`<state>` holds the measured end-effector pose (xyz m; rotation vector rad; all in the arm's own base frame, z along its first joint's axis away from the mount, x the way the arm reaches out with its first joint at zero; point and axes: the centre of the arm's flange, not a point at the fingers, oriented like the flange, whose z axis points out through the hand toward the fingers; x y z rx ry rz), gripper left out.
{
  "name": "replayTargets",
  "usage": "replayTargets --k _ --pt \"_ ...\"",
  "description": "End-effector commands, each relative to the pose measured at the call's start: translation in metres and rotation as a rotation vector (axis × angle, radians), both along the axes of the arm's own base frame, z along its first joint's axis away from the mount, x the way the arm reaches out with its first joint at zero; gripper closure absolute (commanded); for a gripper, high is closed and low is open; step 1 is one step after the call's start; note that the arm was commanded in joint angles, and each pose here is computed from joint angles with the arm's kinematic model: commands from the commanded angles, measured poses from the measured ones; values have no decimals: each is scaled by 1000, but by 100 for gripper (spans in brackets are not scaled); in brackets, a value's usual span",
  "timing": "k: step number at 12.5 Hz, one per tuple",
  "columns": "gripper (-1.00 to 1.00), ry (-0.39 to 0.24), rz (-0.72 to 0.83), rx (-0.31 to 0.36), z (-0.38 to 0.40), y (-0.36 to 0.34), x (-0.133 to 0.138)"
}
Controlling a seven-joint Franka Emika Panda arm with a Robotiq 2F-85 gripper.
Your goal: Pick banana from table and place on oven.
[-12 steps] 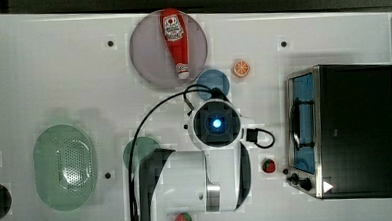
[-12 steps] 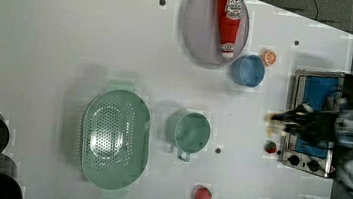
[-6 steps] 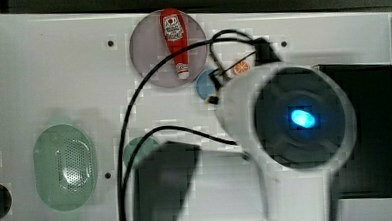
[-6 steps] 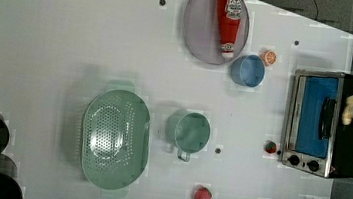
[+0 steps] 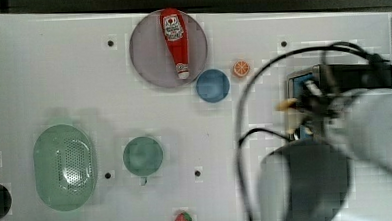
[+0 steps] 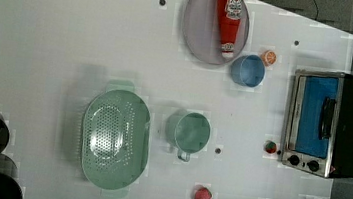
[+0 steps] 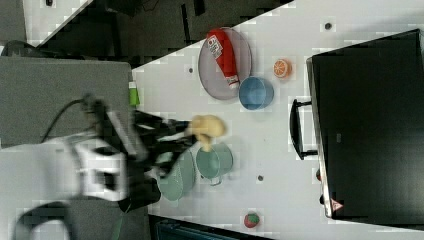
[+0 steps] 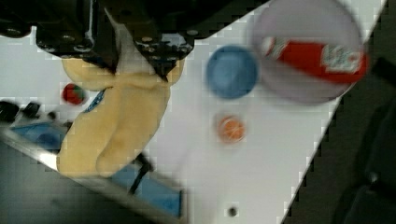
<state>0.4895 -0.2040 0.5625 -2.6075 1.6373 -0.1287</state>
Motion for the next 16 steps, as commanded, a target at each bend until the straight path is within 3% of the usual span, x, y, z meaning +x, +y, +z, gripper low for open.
replayTargets --k 1,5,9,11,16 --pt "57 60 133 -34 -58 -74 -3" --pt "57 81 292 -142 -99 -143 -3" --pt "57 151 400 -172 -117 -181 -10" --pt "27 161 422 -165 -121 -183 -12" --pt "-87 172 439 -149 -126 -174 -7"
